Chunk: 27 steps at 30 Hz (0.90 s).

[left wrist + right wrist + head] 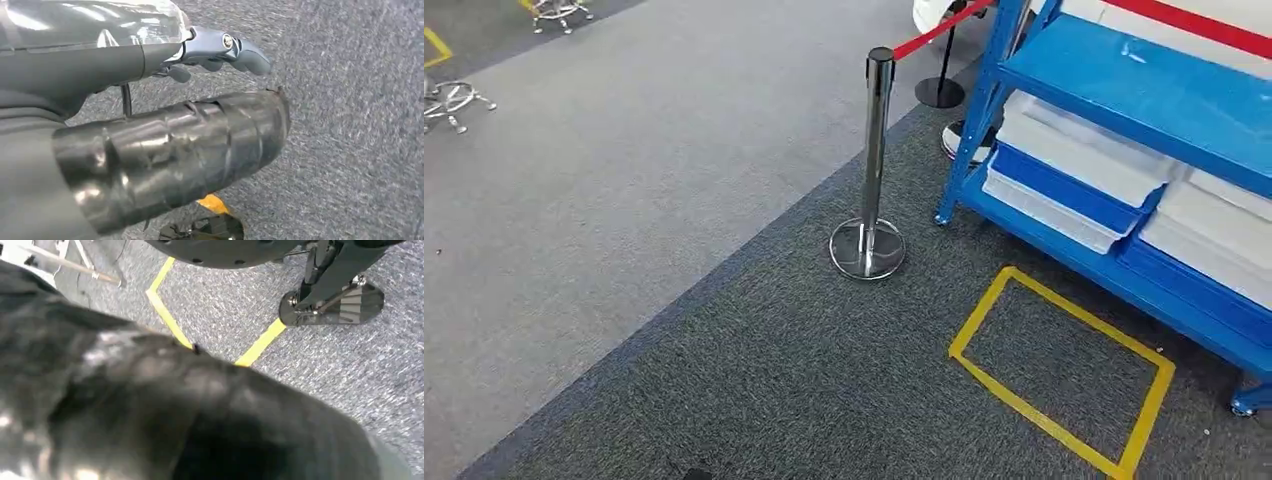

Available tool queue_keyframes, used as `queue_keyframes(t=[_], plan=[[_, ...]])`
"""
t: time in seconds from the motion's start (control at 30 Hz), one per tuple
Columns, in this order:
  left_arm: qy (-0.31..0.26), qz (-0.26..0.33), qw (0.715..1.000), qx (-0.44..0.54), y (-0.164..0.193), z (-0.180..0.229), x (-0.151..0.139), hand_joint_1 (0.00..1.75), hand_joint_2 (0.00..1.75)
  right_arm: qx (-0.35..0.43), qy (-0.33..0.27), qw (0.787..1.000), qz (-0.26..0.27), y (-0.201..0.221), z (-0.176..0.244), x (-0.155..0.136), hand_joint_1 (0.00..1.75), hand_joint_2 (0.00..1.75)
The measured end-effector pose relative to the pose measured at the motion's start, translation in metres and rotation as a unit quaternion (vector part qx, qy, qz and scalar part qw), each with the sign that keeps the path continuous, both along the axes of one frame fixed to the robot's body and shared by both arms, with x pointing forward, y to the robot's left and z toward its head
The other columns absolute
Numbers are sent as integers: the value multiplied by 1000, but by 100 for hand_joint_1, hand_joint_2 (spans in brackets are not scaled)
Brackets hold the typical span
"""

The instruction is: Take the parts from the cabinet and place them on the table.

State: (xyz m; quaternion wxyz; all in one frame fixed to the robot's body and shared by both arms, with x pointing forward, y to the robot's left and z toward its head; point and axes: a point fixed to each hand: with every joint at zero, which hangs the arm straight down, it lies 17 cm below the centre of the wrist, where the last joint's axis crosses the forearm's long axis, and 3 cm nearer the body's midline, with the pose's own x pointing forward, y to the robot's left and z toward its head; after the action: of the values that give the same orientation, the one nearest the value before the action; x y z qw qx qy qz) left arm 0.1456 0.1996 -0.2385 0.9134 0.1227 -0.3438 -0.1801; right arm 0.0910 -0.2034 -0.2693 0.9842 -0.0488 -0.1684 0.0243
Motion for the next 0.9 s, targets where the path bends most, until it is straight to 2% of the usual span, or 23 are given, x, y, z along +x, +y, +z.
queue_keyframes(t=[0.9], plan=[[-5, 3, 1000, -10, -6, 2, 7, 0, 0, -1, -3, 1000, 4, -3, 0, 5, 0, 0]])
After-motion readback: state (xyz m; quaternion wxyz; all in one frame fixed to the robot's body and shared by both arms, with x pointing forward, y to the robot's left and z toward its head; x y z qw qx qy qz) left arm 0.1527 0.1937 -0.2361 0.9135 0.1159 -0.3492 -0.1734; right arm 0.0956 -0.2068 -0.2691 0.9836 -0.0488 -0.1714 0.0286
